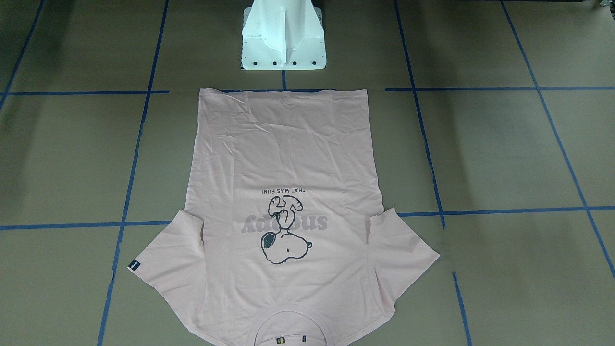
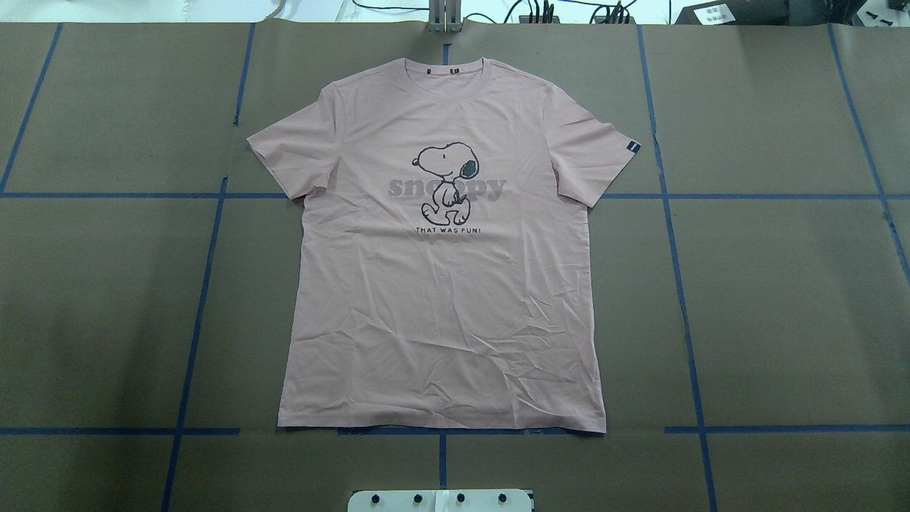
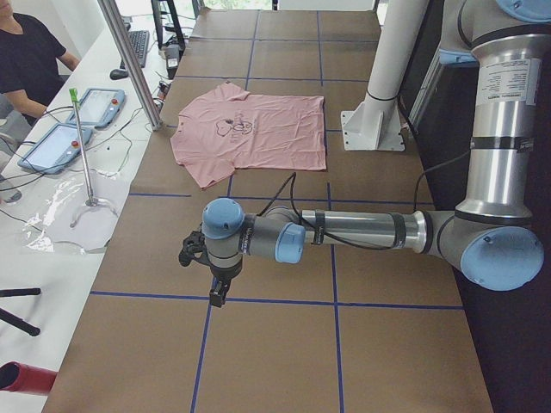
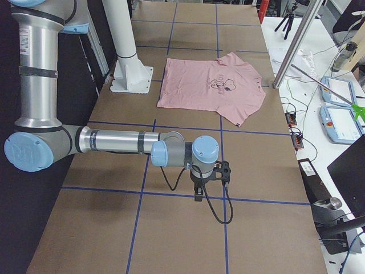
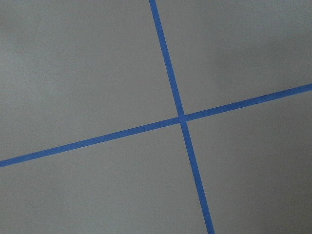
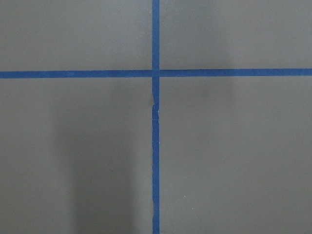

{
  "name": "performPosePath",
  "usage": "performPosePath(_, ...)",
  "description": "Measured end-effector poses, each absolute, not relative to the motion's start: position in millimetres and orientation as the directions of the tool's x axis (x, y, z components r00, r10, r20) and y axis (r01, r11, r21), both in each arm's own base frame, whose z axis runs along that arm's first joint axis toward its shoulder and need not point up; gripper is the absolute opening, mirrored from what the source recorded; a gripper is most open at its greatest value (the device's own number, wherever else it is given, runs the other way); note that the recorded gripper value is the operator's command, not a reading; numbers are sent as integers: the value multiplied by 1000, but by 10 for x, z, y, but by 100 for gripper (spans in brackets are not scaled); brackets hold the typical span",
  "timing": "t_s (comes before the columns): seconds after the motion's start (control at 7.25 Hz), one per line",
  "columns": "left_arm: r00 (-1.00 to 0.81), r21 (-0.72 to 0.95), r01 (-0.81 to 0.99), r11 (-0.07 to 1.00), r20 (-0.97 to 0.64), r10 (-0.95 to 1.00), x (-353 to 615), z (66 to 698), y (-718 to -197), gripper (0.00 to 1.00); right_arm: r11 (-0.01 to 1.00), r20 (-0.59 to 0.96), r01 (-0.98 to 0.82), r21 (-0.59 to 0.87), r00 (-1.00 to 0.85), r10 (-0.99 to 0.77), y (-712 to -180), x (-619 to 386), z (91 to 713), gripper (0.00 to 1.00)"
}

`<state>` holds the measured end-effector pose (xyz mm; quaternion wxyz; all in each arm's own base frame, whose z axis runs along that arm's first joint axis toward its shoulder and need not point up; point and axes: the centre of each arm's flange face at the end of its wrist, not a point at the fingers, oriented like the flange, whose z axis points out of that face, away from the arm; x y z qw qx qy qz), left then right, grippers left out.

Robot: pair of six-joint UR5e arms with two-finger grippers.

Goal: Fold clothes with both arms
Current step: 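Move the right gripper toward the sleeve nearest it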

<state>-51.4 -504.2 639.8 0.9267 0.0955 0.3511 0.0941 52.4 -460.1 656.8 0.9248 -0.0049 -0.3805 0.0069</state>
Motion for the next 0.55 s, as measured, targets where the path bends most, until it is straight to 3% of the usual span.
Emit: performPosePath(0.55,734,310,-109,944,-616,287,-491,6053,-5225,100,998,709,-2,62,704,-42,-4990,437,6159,100)
